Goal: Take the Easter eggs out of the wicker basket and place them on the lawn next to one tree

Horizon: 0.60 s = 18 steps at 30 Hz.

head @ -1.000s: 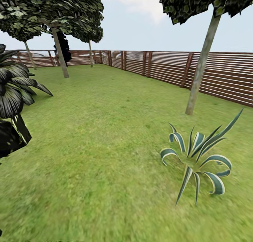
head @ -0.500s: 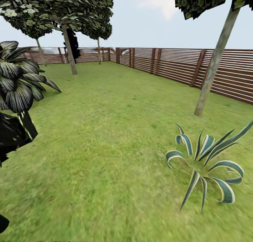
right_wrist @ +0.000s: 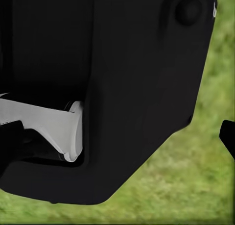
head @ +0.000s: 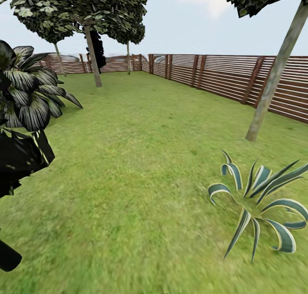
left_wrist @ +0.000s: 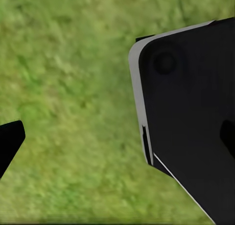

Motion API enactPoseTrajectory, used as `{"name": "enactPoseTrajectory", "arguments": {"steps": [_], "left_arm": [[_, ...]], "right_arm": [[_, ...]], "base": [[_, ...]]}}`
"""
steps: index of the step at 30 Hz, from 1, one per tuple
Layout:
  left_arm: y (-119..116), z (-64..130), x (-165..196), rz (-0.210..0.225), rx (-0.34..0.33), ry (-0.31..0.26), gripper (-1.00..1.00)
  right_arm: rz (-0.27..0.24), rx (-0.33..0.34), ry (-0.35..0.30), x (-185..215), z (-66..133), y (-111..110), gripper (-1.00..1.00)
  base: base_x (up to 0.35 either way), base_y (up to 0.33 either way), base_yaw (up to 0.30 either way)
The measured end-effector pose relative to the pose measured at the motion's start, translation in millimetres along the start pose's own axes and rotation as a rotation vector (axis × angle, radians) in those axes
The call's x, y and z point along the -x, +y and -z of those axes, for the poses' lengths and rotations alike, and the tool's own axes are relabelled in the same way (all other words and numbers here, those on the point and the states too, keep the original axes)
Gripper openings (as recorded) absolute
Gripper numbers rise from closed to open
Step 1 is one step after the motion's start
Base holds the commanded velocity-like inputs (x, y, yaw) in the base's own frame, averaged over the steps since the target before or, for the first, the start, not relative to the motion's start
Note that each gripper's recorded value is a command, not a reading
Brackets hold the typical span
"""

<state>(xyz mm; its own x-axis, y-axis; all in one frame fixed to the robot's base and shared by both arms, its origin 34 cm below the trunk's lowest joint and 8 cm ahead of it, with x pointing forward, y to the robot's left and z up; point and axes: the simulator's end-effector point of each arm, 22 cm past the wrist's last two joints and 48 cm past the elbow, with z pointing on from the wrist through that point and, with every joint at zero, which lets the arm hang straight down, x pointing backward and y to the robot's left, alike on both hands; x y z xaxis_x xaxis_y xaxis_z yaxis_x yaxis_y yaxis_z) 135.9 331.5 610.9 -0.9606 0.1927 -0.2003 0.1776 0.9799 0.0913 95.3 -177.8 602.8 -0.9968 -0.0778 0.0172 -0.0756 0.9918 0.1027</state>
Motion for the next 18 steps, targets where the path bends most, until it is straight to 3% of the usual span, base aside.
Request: {"name": "enactPoseTrajectory", "arguments": {"steps": [18], "left_arm": [[-2, 1.7, -9, -0.001, -0.005, 0.024, 1.00]], "right_arm": [[-0.006, 0.006, 0.030, -12, 0.7, 5, 1.00]], "base": [[0.000, 0.000, 0.119]]}}
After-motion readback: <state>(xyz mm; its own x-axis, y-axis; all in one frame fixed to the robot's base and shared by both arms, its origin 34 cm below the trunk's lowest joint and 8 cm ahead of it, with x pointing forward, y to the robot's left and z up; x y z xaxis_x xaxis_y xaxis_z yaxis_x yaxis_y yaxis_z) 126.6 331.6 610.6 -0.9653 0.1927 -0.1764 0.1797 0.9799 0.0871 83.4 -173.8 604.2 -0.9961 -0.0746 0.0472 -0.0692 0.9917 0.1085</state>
